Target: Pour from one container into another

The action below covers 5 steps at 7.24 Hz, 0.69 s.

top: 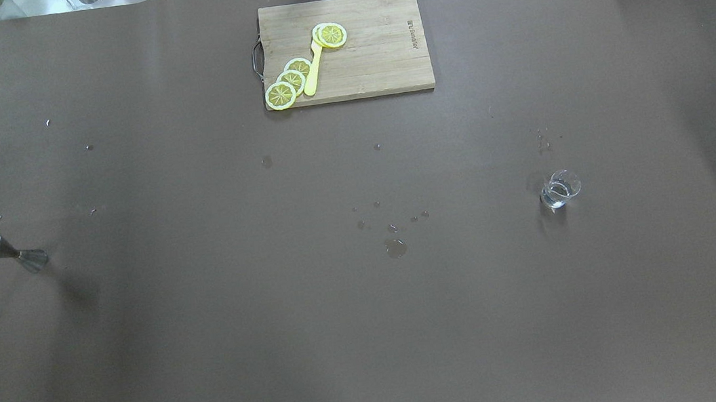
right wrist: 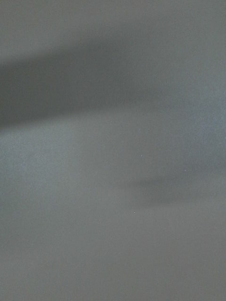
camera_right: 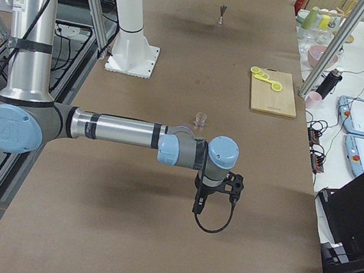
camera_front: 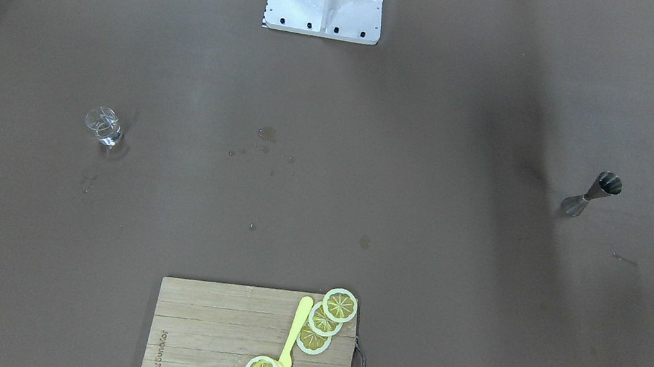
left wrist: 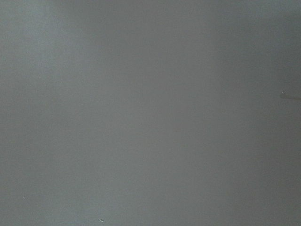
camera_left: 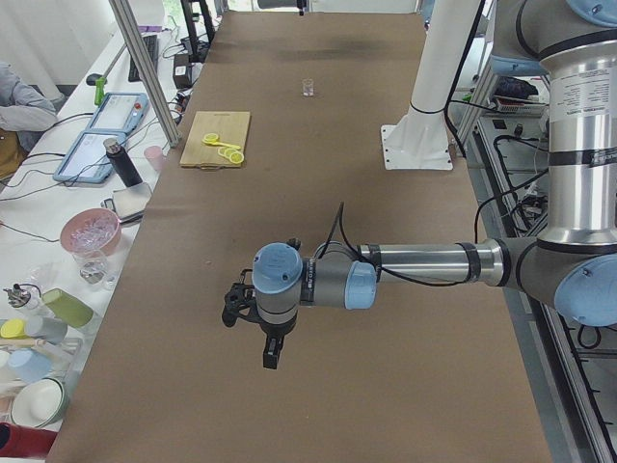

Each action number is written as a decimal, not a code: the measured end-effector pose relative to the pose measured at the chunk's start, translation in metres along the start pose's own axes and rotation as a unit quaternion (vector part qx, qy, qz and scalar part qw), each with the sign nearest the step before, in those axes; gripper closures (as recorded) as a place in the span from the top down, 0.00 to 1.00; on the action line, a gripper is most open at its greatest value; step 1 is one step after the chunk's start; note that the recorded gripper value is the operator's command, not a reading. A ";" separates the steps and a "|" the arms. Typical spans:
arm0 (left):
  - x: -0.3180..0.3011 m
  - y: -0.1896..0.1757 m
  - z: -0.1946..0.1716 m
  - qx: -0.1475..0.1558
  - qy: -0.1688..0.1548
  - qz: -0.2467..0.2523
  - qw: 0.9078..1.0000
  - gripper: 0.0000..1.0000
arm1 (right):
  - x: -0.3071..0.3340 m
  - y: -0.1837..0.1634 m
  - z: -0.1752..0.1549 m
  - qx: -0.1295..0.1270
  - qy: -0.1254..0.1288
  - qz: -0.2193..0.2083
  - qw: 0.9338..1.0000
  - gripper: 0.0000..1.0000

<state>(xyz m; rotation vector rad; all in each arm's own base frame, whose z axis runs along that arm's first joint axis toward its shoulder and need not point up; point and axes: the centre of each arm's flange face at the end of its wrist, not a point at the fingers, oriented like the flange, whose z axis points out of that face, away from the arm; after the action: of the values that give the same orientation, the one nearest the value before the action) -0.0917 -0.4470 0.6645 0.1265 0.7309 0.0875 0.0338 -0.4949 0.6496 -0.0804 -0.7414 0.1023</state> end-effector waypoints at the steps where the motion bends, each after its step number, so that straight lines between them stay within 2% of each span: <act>1: 0.000 0.000 0.000 0.000 0.000 0.001 1.000 0.99 | 0.000 0.000 0.000 0.000 0.000 0.000 1.000 1.00; 5: -0.001 0.000 0.001 -0.001 -0.001 0.000 1.000 0.99 | 0.000 -0.002 0.001 -0.001 0.001 0.001 1.000 1.00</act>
<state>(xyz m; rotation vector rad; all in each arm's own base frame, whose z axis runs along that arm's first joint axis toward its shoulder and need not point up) -0.0918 -0.4468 0.6657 0.1243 0.7294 0.0871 0.0338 -0.4973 0.6506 -0.0822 -0.7398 0.1034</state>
